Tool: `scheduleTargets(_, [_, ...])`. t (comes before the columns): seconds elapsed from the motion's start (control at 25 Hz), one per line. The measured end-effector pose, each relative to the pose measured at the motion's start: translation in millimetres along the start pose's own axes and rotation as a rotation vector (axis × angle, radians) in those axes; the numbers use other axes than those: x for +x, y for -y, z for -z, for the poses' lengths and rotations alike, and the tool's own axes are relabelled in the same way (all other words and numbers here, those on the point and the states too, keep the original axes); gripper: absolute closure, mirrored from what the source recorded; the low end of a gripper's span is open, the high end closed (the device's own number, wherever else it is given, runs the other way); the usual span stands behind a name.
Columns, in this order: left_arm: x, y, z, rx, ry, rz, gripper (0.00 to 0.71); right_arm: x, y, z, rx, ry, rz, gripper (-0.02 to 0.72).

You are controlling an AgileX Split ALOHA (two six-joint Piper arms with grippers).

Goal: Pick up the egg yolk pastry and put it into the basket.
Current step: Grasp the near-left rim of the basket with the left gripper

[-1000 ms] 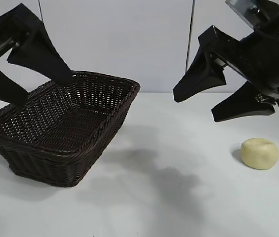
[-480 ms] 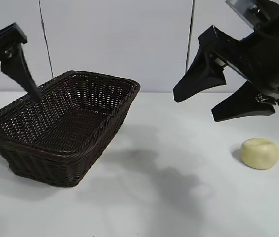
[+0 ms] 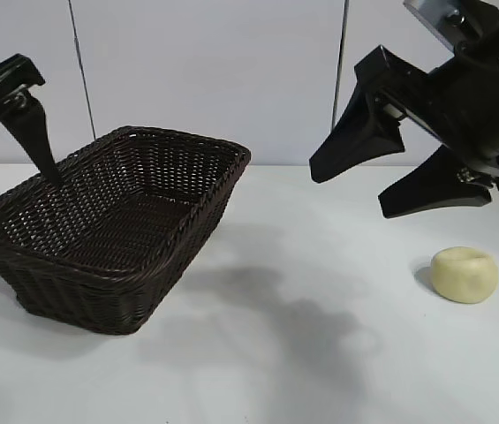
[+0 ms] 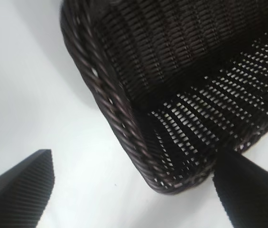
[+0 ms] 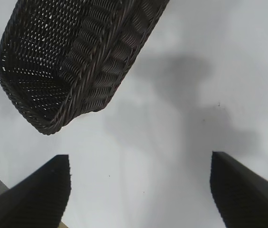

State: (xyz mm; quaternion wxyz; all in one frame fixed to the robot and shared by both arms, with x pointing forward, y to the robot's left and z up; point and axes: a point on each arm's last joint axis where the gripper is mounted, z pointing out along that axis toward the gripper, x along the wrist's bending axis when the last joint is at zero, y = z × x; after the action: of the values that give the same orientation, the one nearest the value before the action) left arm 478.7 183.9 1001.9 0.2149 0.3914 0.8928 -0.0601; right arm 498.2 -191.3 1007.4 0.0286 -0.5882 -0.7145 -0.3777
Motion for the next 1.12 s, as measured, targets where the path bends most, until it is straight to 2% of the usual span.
scheduleTargets(0.2, [14.6, 2, -15, -0.046, -0.032, 0.095, 0.052, 0, 0, 0, -0.001, 0.000, 0.000, 0.122])
scheduleTargets(0.4, [11.7, -1, -27, -0.067, -0.006, 0.092, 0.052, 0, 0, 0, -0.001, 0.000, 0.000, 0.122])
scheduleTargets(0.56, [12.5, -3, -44, -0.062, -0.030, 0.095, 0.052, 0, 0, 0, -0.002, 0.001, 0.000, 0.122])
scheduleTargets(0.72, [9.0, -9, -66, -0.085, 0.006, 0.097, 0.052, 0, 0, 0, -0.003, 0.002, 0.000, 0.122])
scheduleTargets(0.84, [8.1, -10, -71, -0.091, 0.017, 0.098, 0.053, 0, -1, 0, -0.004, 0.002, 0.000, 0.122])
scheduleTargets(1.12, [8.3, -10, -71, -0.093, 0.021, 0.099, 0.153, 0, -1, 0, -0.004, 0.002, 0.000, 0.122])
